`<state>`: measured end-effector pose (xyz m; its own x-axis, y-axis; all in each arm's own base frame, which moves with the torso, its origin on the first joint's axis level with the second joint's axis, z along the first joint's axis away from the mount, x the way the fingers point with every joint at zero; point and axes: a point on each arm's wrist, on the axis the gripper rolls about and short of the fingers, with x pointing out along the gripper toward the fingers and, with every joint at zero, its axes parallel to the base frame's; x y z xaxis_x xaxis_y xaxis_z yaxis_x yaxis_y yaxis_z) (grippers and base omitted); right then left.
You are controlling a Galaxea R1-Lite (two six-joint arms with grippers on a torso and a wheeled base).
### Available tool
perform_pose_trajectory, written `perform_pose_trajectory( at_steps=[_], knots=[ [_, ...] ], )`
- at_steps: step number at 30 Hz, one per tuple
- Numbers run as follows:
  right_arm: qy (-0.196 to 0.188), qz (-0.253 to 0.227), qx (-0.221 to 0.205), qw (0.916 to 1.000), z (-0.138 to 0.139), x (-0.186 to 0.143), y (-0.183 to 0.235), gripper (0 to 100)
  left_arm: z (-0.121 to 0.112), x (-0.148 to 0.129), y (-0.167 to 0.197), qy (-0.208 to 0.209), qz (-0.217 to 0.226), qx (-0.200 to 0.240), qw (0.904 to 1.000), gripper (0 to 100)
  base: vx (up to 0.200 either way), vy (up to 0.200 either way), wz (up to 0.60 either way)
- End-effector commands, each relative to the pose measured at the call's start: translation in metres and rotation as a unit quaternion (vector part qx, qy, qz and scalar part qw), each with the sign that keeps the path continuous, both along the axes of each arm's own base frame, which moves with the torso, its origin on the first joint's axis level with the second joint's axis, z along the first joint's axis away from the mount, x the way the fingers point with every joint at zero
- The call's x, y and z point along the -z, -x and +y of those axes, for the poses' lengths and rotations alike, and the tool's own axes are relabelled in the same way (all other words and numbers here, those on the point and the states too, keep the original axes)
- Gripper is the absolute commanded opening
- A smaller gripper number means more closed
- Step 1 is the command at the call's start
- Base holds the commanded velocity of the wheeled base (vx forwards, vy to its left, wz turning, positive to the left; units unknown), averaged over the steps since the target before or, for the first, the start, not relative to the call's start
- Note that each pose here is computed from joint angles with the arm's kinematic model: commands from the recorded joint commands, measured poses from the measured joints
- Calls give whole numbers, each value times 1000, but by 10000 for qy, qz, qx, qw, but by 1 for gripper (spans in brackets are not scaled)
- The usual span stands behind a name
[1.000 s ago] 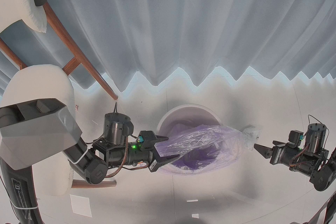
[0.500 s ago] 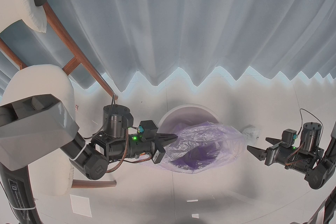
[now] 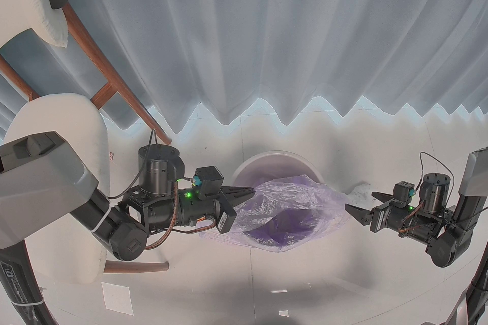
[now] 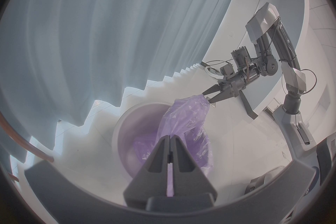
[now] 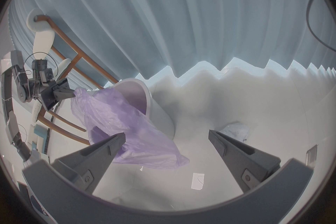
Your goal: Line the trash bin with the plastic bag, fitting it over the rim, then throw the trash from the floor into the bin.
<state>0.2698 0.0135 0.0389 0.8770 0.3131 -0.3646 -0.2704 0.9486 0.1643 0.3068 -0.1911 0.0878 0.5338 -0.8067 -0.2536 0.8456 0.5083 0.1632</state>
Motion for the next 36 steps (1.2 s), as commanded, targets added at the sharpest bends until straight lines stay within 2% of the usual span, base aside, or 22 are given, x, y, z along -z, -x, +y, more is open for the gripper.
perform_pose_trajectory(
  at_steps=[1,6,12,19,25,26,36],
  knots=[
    [56,256,-109,9996,3,10,7,100,2,-5,2,34,-32,-39,10000,0,0,0,0],
    [31,177,-357,9992,4,12,14,100,1,-2,1,21,-1,-49,10000,0,0,0,0],
    [118,533,-490,9973,8,26,27,100,1,-3,2,28,-14,-41,10000,0,0,0,0],
    [79,133,-370,9992,9,36,-5,100,2,-4,3,28,-27,-47,10000,0,0,0,0],
    [-22,-376,-200,9991,11,24,-30,100,8,-5,7,9,6,-93,10000,0,0,0,0],
    [-36,-463,-188,9987,11,22,-33,0,9,-6,7,17,-7,-100,9999,0,0,0,0],
    [-230,-1253,-200,9917,15,-16,-48,0,13,-15,-4,133,-168,-221,9995,0,0,0,0]
  ],
)
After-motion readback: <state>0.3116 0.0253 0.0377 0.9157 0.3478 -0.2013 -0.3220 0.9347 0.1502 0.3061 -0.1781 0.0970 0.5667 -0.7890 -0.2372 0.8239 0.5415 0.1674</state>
